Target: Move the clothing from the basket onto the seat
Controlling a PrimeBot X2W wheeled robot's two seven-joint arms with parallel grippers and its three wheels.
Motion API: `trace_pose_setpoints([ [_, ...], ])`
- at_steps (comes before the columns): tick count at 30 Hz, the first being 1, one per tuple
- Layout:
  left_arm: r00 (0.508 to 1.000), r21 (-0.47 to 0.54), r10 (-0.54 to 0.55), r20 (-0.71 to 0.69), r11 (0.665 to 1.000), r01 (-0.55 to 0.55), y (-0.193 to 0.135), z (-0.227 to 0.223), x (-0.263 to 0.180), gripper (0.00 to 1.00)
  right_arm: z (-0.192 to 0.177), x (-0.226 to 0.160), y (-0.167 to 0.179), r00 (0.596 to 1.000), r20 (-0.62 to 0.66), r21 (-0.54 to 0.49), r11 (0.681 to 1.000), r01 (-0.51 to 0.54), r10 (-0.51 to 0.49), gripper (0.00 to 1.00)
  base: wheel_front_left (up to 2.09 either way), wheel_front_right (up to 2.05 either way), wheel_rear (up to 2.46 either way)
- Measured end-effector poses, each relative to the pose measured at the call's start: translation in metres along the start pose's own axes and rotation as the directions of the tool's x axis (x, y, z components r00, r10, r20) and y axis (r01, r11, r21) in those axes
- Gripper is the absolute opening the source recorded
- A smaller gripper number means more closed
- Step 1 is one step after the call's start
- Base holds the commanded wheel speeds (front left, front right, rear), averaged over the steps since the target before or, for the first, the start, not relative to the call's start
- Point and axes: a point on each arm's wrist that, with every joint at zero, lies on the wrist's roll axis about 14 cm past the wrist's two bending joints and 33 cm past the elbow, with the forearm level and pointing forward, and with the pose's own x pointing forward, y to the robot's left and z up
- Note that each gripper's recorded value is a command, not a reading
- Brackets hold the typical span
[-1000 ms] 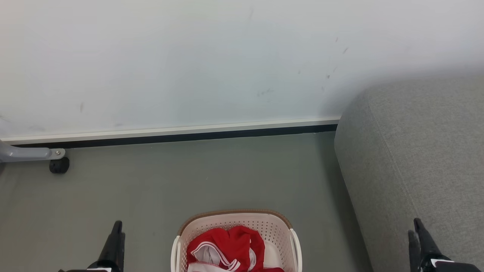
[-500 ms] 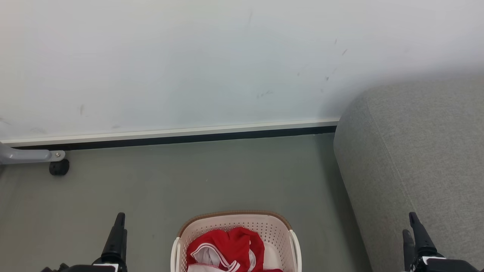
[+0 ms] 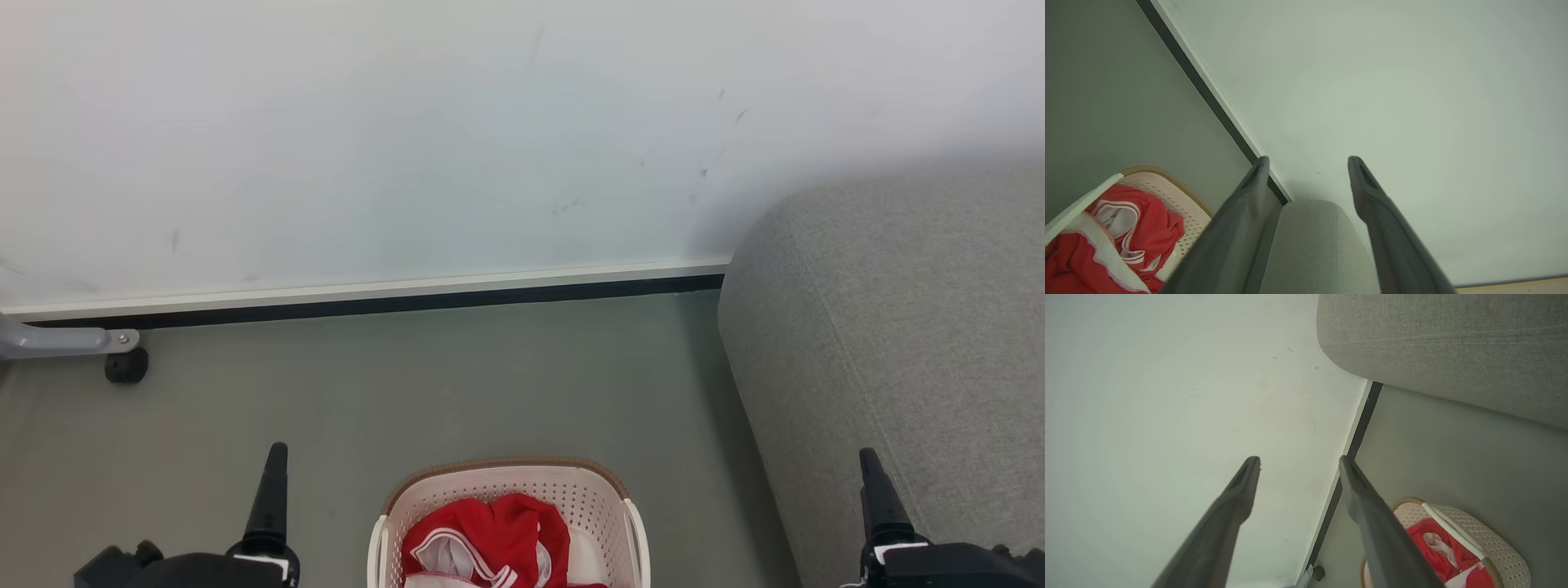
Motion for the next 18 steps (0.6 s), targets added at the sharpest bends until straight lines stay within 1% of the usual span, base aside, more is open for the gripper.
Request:
trace_pose_setpoints([
  [5, 1.000, 0.120, -0.014, -0.007, 0.993, 0.015, -0.006, -0.003, 0.001, 1.00, -0.005, 0.000, 0.005, 1.000, -0.005, -0.106, 0.994, -0.009, 0.008, 1.00, 0.00, 0.00, 0.00],
  [10, 1.000, 0.211, -0.022, -0.008, 0.977, 0.024, -0.011, -0.006, 0.001, 1.00, -0.010, 0.000, 0.011, 1.000, -0.019, -0.218, 0.976, -0.029, 0.026, 1.00, 0.00, 0.00, 0.00],
  [14, 0.999, 0.311, -0.033, -0.018, 0.950, 0.037, -0.014, -0.007, 0.001, 1.00, -0.016, 0.000, 0.015, 0.999, -0.038, -0.340, 0.939, -0.049, 0.038, 1.00, 0.00, 0.00, 0.00],
  [18, 0.999, 0.404, -0.040, -0.018, 0.914, 0.044, -0.016, -0.008, 0.000, 1.00, -0.019, -0.001, 0.018, 0.998, -0.043, -0.408, 0.911, -0.058, 0.045, 1.00, 0.00, 0.00, 0.00],
])
